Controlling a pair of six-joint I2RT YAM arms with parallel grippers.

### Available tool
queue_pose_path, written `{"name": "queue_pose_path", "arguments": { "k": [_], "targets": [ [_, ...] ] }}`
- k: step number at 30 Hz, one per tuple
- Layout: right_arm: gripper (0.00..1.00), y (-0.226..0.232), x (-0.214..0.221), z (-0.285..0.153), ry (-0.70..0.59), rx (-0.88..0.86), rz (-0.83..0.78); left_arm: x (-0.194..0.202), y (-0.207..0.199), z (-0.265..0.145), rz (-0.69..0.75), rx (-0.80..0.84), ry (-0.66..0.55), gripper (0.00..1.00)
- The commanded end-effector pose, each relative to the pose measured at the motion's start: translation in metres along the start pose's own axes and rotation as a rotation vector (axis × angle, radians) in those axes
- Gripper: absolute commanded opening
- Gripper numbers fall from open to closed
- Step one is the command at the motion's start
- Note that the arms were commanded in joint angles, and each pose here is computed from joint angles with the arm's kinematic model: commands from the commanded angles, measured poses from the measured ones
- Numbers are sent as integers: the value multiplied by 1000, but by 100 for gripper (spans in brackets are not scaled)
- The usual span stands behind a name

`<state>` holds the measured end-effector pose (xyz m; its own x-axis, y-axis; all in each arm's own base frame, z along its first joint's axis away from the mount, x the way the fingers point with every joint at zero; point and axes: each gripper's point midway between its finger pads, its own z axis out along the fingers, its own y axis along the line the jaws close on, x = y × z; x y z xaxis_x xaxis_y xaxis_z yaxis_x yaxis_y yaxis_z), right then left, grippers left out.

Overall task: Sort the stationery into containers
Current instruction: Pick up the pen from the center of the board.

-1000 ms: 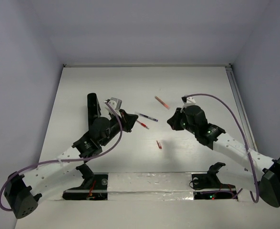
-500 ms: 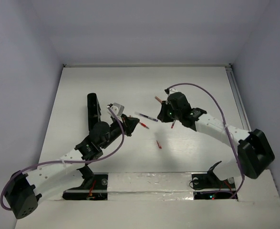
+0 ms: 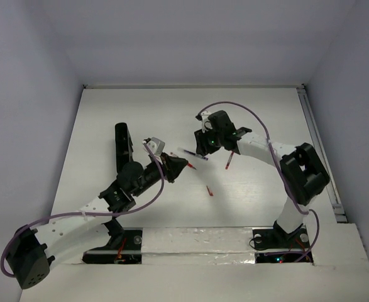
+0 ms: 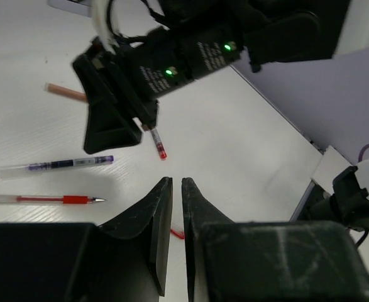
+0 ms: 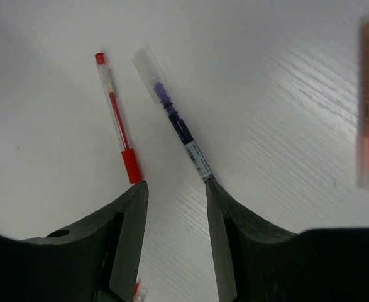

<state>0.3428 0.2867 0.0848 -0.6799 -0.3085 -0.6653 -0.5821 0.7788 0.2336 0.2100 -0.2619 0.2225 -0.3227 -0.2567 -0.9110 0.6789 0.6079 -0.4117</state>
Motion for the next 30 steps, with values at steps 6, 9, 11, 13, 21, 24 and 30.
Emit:
{"name": "queue_pose_path", "arguments": {
  "k": [6,9,11,13,21,24,30],
  "targets": [
    [49,21,-64,36,23,-176,-190,-52,-35,-23,-62,116,-150,10],
    [50,13,-57,47,78,-147,-188,-62,-37,-30,-73,110,-167,13],
    [51,11,-53,57,101,-131,-201,-67,-39,-34,-83,107,-167,19],
    [52,15,-54,58,109,-127,-218,-68,-40,-39,-86,103,-154,27],
    [55,30,-33,80,211,-121,-287,-103,-54,-68,-69,118,-201,36],
    [55,32,-28,85,233,-118,-300,-114,-52,-82,-48,86,-211,36],
    [48,13,-18,99,286,16,-330,-142,-36,-116,24,-47,-259,56]
  ]
}}
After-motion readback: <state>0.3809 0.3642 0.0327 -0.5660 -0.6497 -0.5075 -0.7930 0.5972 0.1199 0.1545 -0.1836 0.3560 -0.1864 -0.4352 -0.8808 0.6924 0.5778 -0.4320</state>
